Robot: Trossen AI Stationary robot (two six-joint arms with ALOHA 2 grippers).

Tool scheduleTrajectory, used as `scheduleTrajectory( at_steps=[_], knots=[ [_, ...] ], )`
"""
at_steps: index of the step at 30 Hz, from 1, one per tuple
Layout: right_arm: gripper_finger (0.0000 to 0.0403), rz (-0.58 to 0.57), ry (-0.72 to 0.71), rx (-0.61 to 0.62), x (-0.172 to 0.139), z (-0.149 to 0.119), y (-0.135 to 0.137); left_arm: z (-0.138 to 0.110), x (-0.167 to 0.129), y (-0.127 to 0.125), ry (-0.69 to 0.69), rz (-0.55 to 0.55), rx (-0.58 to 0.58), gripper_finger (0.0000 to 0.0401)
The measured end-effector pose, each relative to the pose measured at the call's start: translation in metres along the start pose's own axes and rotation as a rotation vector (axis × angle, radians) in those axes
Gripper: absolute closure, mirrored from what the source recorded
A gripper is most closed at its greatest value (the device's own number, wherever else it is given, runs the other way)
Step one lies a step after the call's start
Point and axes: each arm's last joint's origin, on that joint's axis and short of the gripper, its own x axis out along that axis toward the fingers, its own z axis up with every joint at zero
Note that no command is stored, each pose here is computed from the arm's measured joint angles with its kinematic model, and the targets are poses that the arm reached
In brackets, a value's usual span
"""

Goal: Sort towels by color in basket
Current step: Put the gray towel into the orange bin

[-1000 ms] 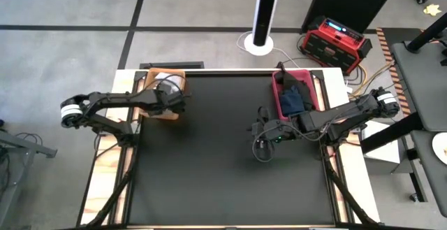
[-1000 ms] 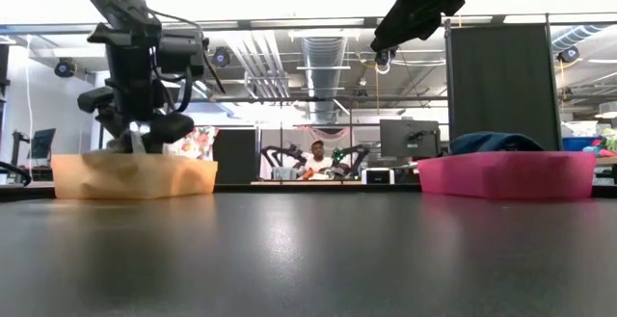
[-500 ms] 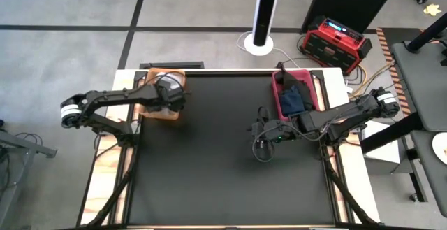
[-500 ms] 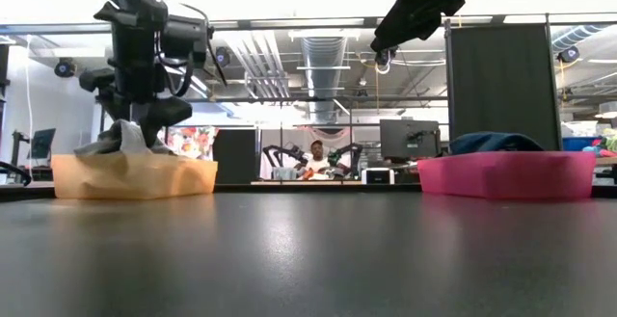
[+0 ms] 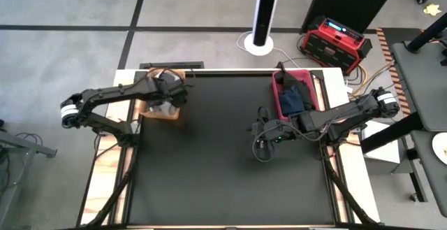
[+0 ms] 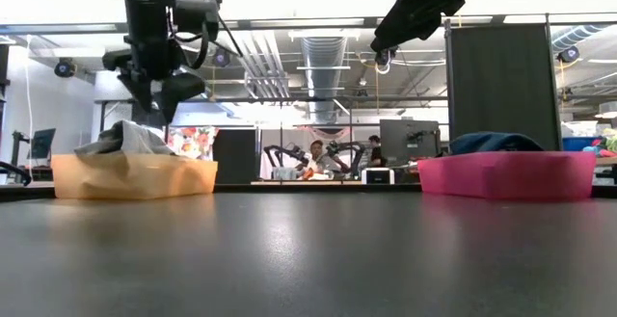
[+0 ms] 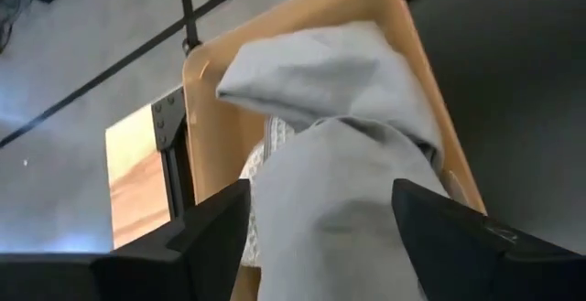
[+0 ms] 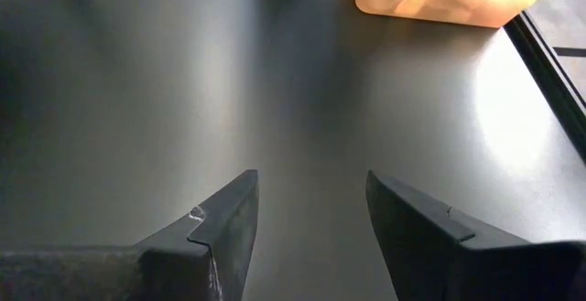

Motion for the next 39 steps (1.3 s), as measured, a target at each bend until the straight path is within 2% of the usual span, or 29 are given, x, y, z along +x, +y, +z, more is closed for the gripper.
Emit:
scheduleTrajectory(
  at_steps=[3,5,8,9,15,19,25,33,39],
  knots=[
    [0.0206,0.0,0.0,0.0,0.0,0.0,0.0,0.002,-0.002,0.0,-0.005,-0.002,0.014,0.019],
    [0.0206,0.0,0.0,0.0,0.0,0.0,0.0,0.0,0.0,0.001,0.004,0.005,0.001,0.025],
    [0.0206,0.0,0.0,-0.001,0.0,0.0,0.0,-0.007,0.004,0.001,0.024,0.022,-0.029,0.0366],
    [0.0206,0.0,0.001,-0.001,0.0,0.0,0.0,-0.01,0.007,0.0,0.028,0.026,-0.042,0.0382],
    [0.0206,-0.001,0.005,-0.002,0.0,-0.001,0.0,-0.037,0.027,0.0,0.099,0.054,-0.077,0.0399],
    [0.0206,-0.001,0.006,-0.003,0.0,-0.001,0.0,-0.052,0.042,-0.006,0.092,0.039,-0.096,0.0401],
    [0.0207,-0.001,-0.001,-0.001,0.0,0.0,0.0,-0.062,0.053,-0.01,0.072,0.015,-0.12,0.0401],
    [0.0207,-0.001,-0.001,0.0,0.0,0.0,0.0,-0.078,0.064,-0.01,0.128,0.003,-0.14,0.0401],
    [0.0206,-0.001,-0.001,0.0,0.0,0.0,0.0,-0.081,0.067,-0.01,0.122,0.001,-0.156,0.0401]
  ],
)
